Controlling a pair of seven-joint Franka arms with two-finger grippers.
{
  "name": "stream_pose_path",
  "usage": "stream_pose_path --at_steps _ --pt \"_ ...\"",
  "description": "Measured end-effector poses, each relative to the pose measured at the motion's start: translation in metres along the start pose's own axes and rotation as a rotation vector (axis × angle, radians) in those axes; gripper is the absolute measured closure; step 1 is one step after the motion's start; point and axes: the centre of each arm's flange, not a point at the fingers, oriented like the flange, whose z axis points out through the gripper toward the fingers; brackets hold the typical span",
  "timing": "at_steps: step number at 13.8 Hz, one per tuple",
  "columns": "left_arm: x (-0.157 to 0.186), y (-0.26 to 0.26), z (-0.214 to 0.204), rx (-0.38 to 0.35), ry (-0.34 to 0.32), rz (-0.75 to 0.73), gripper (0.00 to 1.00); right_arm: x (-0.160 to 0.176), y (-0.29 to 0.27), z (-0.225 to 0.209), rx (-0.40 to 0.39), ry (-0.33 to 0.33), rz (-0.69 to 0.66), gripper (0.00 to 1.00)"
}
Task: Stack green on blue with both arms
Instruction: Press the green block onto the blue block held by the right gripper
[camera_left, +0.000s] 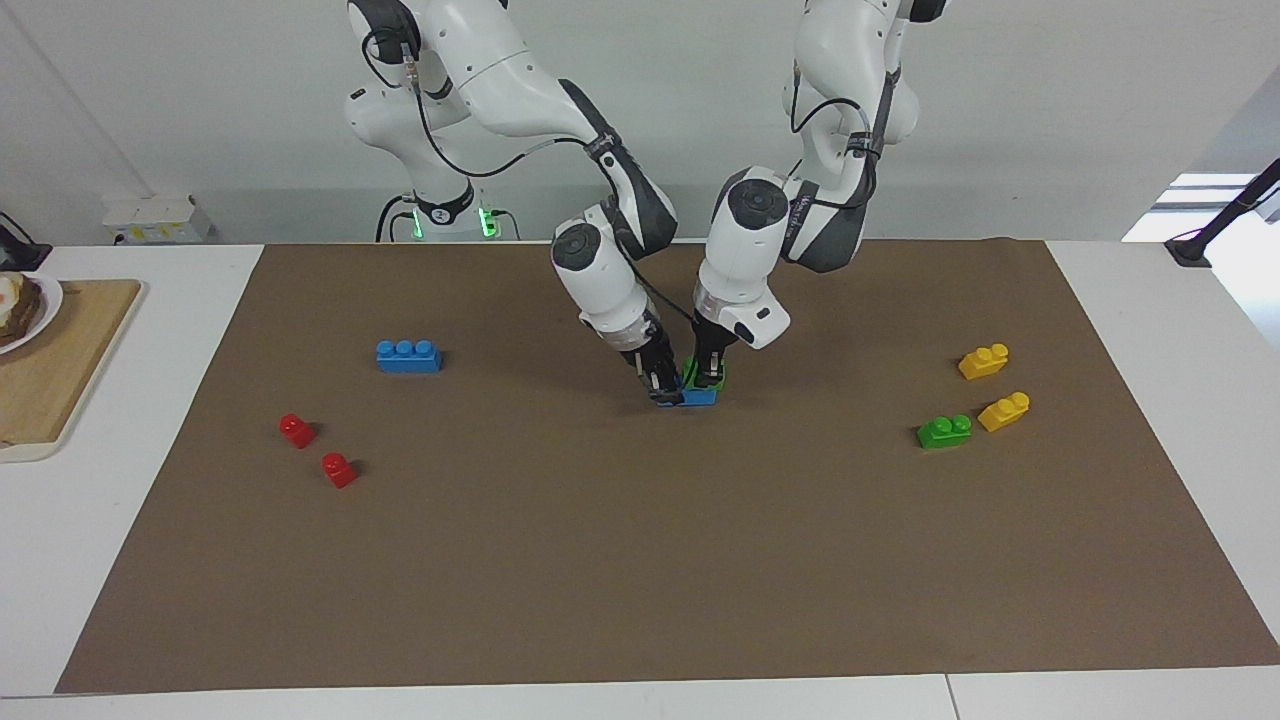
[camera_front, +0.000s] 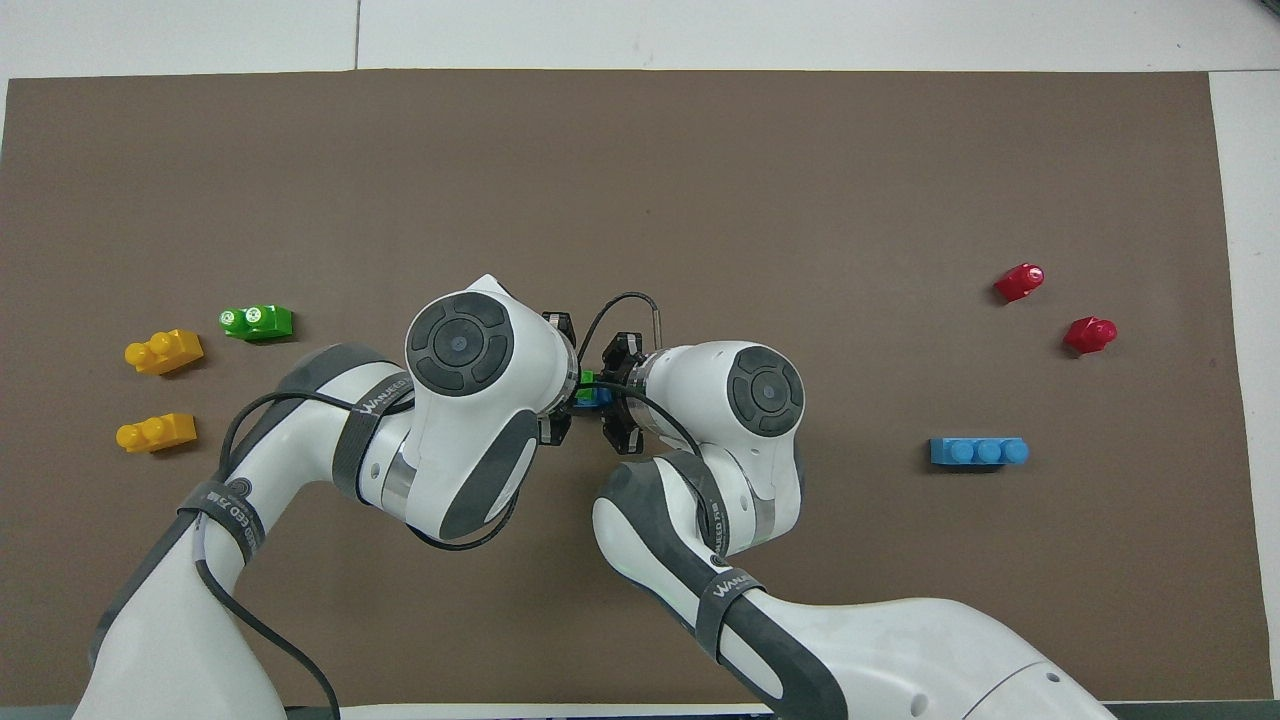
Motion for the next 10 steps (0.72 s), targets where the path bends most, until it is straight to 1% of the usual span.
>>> stream_pose_path --at_steps 4,7,10 --pt "0.001 -0.007 0.001 -0.011 -0.004 -0.009 0.66 0.0 0.0 0.0 0.0 0.0 0.0 0.65" --pt "-0.001 -0.011 0.016 -0.019 -0.006 -0.01 0.66 -0.001 0.0 0.0 0.0 0.0 -0.001 0.65" --pt "-0.001 -0.011 0.017 -0.019 -0.006 -0.012 0.66 -0.001 0.001 0.0 0.001 0.0 -0.001 0.65"
